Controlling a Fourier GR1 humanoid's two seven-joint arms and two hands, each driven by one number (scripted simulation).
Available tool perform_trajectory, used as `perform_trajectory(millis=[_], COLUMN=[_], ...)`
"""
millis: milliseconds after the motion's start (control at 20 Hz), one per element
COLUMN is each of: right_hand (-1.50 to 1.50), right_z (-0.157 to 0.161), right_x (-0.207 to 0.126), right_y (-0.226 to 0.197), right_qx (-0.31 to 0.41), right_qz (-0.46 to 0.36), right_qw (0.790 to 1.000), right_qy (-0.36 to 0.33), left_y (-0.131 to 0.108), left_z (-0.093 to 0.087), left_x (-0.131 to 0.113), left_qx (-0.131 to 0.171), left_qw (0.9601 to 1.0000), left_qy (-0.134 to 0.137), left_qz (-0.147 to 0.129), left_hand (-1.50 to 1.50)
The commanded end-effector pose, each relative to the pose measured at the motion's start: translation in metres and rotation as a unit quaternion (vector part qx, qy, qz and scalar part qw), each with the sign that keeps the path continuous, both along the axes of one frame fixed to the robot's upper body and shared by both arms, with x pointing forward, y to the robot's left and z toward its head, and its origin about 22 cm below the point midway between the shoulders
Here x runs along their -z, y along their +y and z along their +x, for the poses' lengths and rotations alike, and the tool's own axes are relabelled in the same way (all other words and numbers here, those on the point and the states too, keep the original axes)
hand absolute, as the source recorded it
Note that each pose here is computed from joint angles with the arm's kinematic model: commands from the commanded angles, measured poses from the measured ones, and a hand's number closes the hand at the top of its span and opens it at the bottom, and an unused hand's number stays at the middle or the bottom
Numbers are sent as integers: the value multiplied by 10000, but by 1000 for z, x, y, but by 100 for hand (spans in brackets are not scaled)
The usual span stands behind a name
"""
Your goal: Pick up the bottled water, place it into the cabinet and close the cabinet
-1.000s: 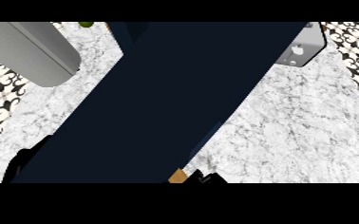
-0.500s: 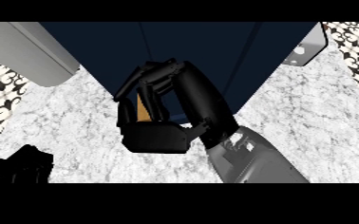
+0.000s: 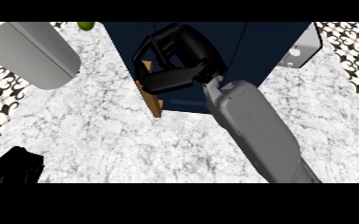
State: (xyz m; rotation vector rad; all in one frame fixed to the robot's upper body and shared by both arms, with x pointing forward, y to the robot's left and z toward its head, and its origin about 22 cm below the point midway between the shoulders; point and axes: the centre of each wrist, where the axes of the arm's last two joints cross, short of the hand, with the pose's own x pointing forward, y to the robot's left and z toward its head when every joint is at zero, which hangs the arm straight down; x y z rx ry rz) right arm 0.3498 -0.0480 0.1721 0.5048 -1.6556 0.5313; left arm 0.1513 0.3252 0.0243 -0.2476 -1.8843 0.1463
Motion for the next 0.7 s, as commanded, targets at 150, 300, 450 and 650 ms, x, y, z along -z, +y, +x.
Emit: perform_trajectory(millis=[150, 300, 450, 650], right_hand=[150, 150, 150, 150], right_z=[54, 57, 60, 63], right_x=[17, 19, 25, 25], right_y=[-58, -66, -72, -66], right_qx=[713, 646, 720, 550], right_qz=[-207, -159, -222, -185], right_qw=[9971, 9977, 9971, 9983], right_qy=[177, 128, 133, 65], left_y=[7, 4, 3, -4], left_z=[0, 1, -1, 10], left_x=[-7, -12, -10, -13], left_qx=[191, 183, 175, 234], left_qw=[9997, 9998, 9998, 9996], left_qy=[-67, -28, -43, -139], left_qz=[107, 99, 74, 84], left_hand=[150, 150, 150, 150])
